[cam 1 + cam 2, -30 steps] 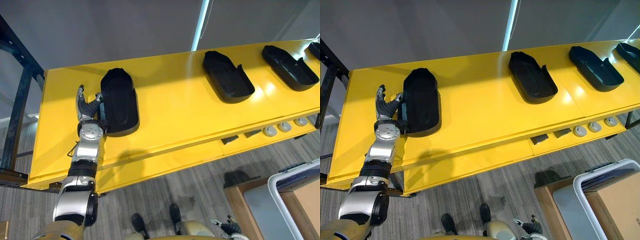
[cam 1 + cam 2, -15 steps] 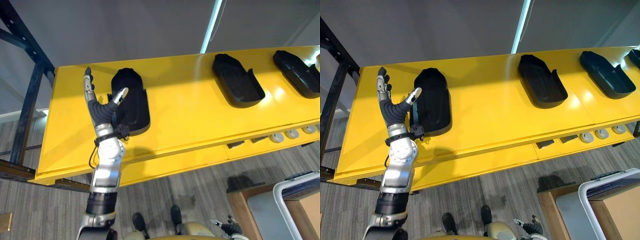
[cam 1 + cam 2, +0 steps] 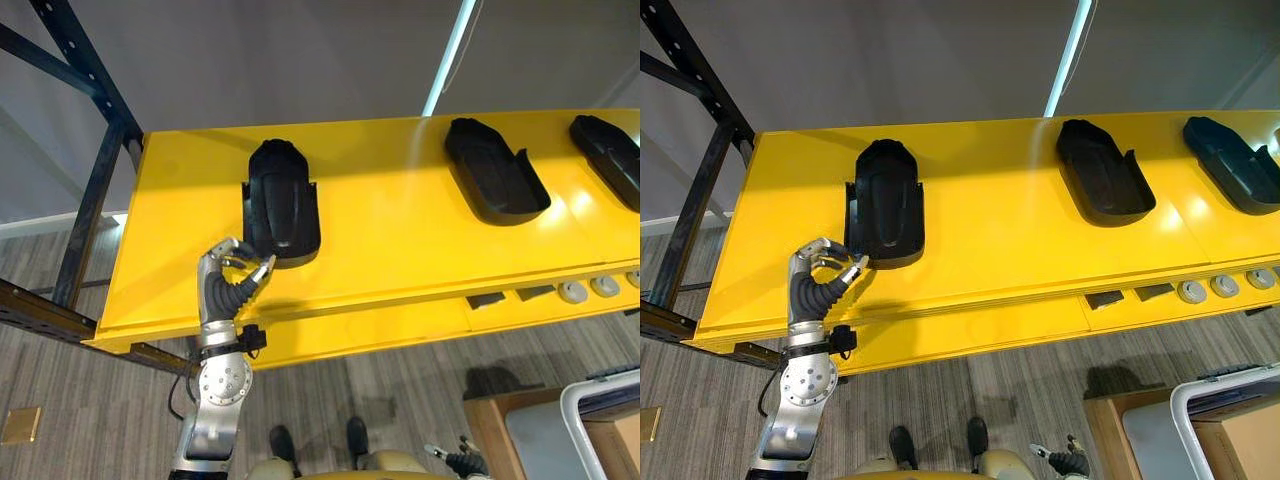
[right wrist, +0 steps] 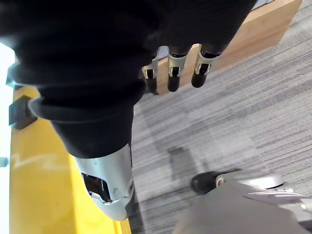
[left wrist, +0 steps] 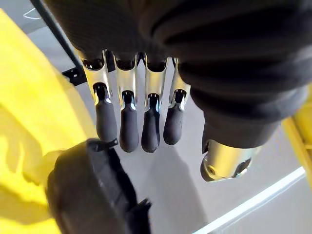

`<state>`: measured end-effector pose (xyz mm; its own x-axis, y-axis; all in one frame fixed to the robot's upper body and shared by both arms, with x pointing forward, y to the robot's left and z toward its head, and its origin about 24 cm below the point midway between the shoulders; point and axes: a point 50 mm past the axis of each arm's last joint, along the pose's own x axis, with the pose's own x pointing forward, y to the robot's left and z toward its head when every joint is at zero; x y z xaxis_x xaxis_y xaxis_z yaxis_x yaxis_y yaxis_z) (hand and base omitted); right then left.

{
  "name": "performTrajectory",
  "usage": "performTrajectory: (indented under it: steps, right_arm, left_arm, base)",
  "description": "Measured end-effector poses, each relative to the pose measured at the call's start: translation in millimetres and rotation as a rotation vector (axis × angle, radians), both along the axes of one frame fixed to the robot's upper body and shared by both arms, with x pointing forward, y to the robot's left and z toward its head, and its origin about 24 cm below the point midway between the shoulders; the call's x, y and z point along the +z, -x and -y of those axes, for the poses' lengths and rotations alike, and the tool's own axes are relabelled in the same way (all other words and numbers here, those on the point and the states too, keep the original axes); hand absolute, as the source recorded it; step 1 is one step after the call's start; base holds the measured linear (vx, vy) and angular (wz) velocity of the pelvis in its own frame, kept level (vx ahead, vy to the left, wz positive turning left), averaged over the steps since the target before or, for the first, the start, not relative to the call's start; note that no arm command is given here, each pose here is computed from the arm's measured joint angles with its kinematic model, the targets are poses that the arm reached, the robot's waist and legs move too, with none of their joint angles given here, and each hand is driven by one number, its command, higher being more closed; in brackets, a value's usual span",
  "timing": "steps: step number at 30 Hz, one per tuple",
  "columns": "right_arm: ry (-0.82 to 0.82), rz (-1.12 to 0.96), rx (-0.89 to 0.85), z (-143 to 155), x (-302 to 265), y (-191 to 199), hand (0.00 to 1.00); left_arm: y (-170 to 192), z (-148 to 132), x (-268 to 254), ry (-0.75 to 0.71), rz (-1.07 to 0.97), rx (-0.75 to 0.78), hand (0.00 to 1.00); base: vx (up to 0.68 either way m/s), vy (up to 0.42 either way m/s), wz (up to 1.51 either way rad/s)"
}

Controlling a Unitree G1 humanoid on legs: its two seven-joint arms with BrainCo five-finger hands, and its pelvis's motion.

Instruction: Walk over and take plastic housings, then place them on the shelf

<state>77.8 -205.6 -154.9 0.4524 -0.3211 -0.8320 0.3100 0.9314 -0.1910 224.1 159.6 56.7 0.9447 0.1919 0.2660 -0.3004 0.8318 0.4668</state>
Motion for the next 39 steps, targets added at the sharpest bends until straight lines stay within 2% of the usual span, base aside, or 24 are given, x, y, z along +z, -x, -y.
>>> performTrajectory:
  steps: [3, 8, 24, 32, 39]
  right_arm:
    - [0.0, 0.005, 0.01, -1, 0, -3, 0.0]
    - [0.006, 0.008, 0.031, -1, 1, -5, 0.0]
    - [0.015, 0.034, 0.043, -4, 3, -23, 0.0]
    - [-0.033, 0.069, 0.05, -23, 5, -37, 0.0]
    - [-0.034, 0.068, 0.05, -23, 5, -37, 0.0]
  left_arm:
    - [-1, -2, -16, -0.023, -0.083, -0.004, 1.0]
    - [-10, 0, -21, -0.089, -0.109, -0.034, 1.0]
    - [-41, 6, -13, -0.152, -0.076, -0.041, 1.0]
    - [-51, 4, -7, -0.156, -0.069, -0.018, 1.0]
    - [-54, 5, -3, -0.157, -0.058, -0.012, 1.0]
  base:
    - [0.01, 0.0, 0.0]
    - [-0.01, -0.006, -0.02]
    - [0.0, -0.008, -0.02]
    - [0.01, -0.004, 0.0]
    - [-0.02, -0.006, -0.04]
